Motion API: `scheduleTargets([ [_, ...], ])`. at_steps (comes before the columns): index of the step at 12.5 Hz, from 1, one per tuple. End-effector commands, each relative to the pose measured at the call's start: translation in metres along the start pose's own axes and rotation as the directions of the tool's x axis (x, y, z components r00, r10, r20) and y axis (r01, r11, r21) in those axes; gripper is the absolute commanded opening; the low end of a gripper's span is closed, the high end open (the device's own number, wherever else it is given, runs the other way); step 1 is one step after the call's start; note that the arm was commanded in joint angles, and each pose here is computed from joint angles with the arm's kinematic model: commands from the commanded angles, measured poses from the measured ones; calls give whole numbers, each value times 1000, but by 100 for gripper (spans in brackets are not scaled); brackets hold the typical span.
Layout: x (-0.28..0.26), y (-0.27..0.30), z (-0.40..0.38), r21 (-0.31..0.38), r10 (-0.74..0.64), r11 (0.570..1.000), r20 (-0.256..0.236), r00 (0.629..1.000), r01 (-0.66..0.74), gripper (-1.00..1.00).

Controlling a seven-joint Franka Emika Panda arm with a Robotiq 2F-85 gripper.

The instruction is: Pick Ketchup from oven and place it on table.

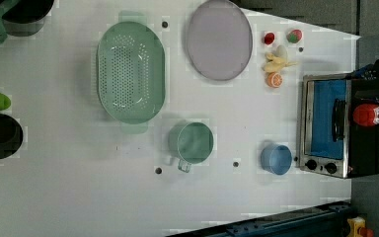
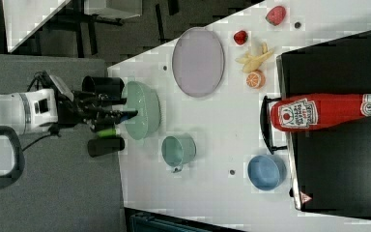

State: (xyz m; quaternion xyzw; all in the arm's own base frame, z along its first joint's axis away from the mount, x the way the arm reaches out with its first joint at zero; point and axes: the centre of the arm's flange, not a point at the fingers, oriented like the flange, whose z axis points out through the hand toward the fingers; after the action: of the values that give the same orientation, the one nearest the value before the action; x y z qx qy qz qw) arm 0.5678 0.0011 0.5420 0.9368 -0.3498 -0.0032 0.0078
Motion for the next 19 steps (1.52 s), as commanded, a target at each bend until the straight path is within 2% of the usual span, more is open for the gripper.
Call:
scheduleTargets([
  [1,-71,110,-80,-4,112,994,29,993,-112,58],
  [3,-69,112,-80,-1,117,993,28,993,-117,99],
  [6,-49,131,-78,21,168,985,24,986,-169,100],
  [9,-11,169,-74,73,267,961,4,964,-266,100],
  [13,53,231,-47,130,421,901,-27,907,-414,100],
  [16,92,272,-15,122,511,855,-33,859,-504,100],
  [19,128,303,19,116,582,812,-76,810,-573,100],
])
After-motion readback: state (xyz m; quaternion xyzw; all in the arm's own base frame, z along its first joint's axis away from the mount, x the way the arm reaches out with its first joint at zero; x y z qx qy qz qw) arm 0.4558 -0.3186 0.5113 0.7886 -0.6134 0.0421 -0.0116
